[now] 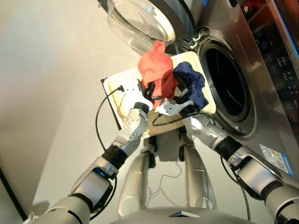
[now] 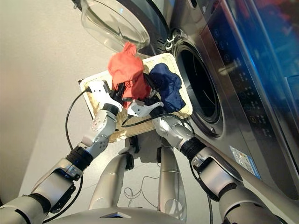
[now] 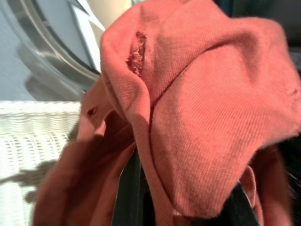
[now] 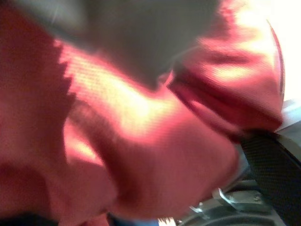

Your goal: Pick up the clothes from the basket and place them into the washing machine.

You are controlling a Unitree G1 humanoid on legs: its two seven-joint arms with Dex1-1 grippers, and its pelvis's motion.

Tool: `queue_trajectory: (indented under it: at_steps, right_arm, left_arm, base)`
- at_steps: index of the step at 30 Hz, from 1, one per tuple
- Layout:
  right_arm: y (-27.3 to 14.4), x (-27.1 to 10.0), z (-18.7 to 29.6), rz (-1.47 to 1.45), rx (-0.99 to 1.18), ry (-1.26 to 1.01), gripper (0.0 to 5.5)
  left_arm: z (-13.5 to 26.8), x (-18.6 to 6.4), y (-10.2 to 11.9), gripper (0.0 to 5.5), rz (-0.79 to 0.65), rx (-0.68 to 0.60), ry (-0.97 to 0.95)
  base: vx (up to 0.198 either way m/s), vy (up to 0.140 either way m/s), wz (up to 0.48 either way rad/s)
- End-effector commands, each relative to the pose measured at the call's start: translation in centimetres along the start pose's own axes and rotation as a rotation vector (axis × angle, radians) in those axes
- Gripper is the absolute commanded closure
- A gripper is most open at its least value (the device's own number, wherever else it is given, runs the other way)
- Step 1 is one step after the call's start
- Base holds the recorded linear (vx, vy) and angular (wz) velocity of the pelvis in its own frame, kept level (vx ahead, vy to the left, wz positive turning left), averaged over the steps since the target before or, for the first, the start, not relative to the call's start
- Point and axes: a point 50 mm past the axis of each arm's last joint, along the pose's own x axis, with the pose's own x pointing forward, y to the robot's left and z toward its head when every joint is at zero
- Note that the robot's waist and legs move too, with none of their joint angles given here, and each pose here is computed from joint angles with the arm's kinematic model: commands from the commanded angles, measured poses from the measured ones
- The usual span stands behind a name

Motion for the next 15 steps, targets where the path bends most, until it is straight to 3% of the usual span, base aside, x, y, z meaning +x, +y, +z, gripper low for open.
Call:
queue_trajectory:
  at_steps: [1, 3, 4, 5, 6, 15]
  right_arm:
    - [-2.0, 2.5, 2.1, -0.059, -0.03, -0.109, 0.0]
    - [-2.3, 2.9, 2.3, -0.067, -0.028, -0.112, 0.0]
    - [-2.3, 2.9, 2.4, -0.061, -0.027, -0.116, 1.1]
    - [-2.4, 3.2, 2.5, -0.064, -0.017, -0.116, 4.68]
    - [-2.5, 3.3, 2.5, -0.066, -0.011, -0.113, 5.5]
    - [-2.3, 2.7, 1.6, -0.067, 0.042, -0.057, 5.5]
  left_arm:
    - [0.8, -1.1, -2.9, 5.5, -0.225, -0.094, -0.017]
    - [0.5, -1.6, -3.1, 5.5, -0.251, -0.122, 0.015]
    - [0.4, -1.8, -3.1, 5.5, -0.265, -0.13, 0.029]
    - [0.2, -1.9, -3.2, 5.5, -0.277, -0.142, 0.043]
    - [0.0, -2.1, -3.4, 5.5, -0.289, -0.148, 0.058]
    - [-0.1, -2.2, -3.5, 5.5, -0.309, -0.177, 0.079]
  base:
    - [0.0, 0.0, 0.0]
    - [0.0, 0.0, 0.0]
    - [0.0, 0.0, 0.0]
    - [0.0, 0.0, 0.0]
    - [0.0, 0.0, 0.0]
    - [0.0, 0.0, 0.0]
